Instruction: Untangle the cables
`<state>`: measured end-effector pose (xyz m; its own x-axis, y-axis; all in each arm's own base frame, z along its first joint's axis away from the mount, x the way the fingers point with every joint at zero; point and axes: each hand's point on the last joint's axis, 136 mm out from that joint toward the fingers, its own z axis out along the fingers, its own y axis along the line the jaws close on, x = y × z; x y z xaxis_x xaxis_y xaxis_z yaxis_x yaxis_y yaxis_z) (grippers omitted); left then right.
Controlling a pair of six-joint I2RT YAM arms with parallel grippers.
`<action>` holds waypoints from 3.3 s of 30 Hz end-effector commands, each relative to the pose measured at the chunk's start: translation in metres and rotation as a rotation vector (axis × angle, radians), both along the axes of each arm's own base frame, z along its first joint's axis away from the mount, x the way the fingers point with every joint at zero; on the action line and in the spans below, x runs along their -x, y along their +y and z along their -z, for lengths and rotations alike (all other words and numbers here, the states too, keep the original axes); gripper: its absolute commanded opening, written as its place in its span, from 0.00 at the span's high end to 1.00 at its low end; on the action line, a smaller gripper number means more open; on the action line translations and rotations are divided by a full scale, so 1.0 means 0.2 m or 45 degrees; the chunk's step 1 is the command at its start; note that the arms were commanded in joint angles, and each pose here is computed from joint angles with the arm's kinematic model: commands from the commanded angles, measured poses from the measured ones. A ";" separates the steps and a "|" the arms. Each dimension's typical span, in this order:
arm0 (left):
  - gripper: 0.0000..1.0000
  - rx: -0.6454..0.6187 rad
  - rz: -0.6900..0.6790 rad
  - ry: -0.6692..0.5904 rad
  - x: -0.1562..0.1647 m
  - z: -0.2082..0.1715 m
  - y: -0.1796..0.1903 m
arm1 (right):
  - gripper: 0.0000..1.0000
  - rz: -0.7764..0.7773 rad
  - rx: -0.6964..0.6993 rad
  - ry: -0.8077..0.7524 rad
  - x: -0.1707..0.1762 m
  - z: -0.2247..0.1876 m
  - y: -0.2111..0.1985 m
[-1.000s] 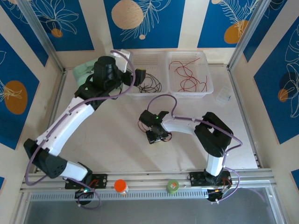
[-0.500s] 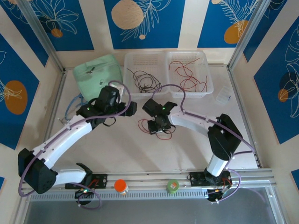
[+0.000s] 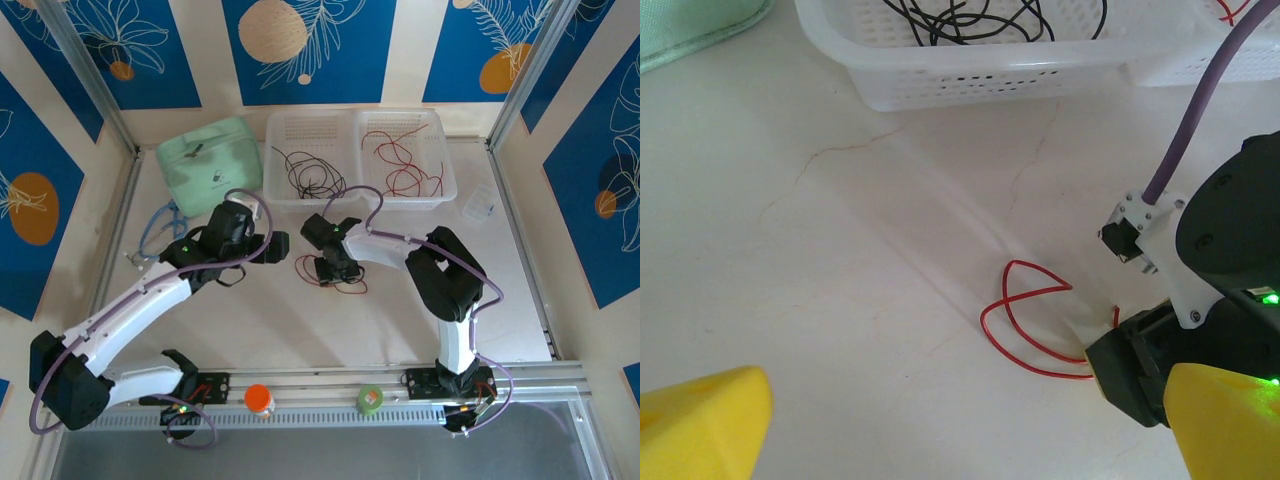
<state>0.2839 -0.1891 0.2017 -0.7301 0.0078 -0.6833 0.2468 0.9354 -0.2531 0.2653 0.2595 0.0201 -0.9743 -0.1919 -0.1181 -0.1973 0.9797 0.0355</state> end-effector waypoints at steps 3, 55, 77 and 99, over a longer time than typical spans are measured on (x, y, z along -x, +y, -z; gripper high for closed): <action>0.00 0.000 -0.004 0.007 0.03 0.01 0.00 | 0.61 0.030 -0.002 -0.035 -0.04 -0.01 0.02; 0.27 0.285 0.415 0.130 0.26 0.43 -0.58 | 1.00 0.115 -0.882 -0.607 0.08 -1.42 -0.20; 0.10 0.701 0.764 -0.182 0.31 0.14 -0.89 | 1.00 0.169 -1.129 -0.903 0.11 -1.87 -0.31; 0.13 0.695 0.825 -0.327 0.17 0.07 -1.05 | 1.00 0.095 -1.279 -1.048 0.19 -2.19 -0.30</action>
<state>0.2373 -0.3824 0.1500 -0.6147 0.0556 -0.7868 0.7335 0.4069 -0.5443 0.2371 0.1991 0.4356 -0.5777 0.3604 -0.7324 -0.4112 0.6466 0.6425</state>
